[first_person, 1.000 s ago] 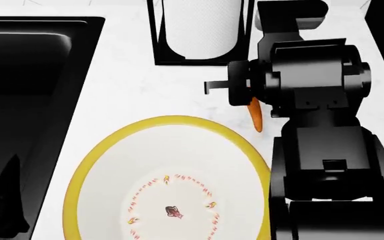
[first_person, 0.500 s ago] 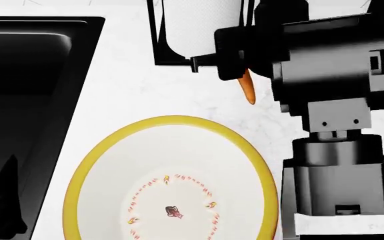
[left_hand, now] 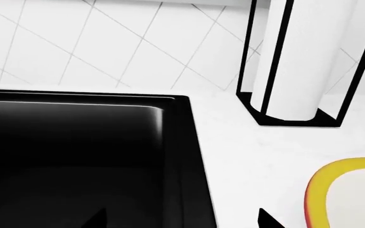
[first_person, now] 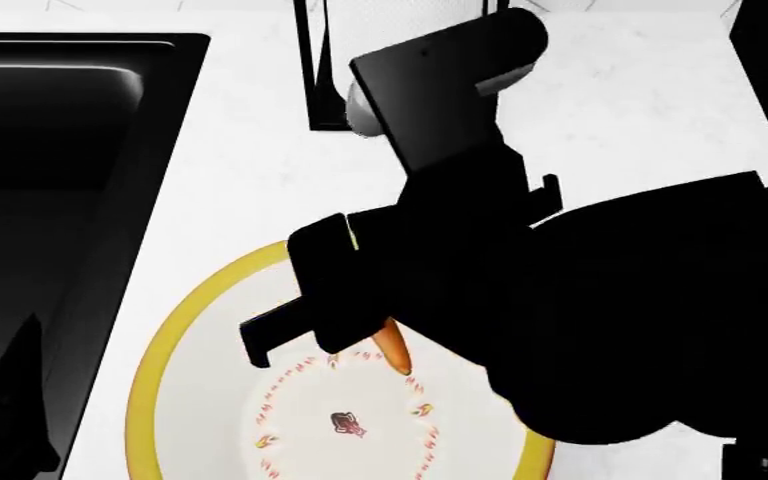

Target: There is a mixed pile of frozen fruits and vegetables on the counter. Locate all the frozen vegetables and place the items in a bowl on the counter. Take all the frozen fruits and defrost them in a running sink.

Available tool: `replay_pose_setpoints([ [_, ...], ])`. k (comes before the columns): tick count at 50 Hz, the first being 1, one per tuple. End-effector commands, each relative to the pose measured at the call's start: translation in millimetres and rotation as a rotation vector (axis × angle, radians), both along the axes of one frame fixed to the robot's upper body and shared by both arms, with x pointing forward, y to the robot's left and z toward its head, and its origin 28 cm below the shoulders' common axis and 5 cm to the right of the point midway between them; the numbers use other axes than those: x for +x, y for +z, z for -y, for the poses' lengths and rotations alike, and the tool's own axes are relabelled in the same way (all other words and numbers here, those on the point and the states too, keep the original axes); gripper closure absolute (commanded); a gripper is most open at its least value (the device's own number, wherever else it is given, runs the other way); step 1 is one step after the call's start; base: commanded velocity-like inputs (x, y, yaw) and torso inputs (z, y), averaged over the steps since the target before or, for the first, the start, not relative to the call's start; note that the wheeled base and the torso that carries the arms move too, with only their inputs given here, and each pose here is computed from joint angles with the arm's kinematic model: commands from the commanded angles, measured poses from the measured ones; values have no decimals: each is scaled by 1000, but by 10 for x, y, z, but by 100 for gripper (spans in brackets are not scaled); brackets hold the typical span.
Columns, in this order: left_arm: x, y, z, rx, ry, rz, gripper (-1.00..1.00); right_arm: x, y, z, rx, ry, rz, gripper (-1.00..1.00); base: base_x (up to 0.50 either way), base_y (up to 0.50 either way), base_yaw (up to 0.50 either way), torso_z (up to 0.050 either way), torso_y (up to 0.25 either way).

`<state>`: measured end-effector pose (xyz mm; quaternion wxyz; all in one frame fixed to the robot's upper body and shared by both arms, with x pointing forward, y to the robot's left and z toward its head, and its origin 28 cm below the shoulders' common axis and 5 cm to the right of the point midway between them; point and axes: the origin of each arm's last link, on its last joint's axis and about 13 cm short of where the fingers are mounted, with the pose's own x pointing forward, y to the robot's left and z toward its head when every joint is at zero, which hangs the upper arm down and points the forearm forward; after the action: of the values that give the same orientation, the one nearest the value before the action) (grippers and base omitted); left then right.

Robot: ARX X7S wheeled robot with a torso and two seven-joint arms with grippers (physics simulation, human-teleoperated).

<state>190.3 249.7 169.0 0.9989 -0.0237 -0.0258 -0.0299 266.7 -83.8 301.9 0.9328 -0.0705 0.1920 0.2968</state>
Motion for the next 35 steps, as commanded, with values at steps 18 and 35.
replay_pose_setpoints([
  [18,-13,6,-14,1,1,-6,-100,-221,-362,-73,-63,91,-81,100,0,0,0,0,0],
  [35,-15,3,-23,-13,2,-5,-100,-357,-251,45,56,-7,154,-100,0,0,0,0,0],
])
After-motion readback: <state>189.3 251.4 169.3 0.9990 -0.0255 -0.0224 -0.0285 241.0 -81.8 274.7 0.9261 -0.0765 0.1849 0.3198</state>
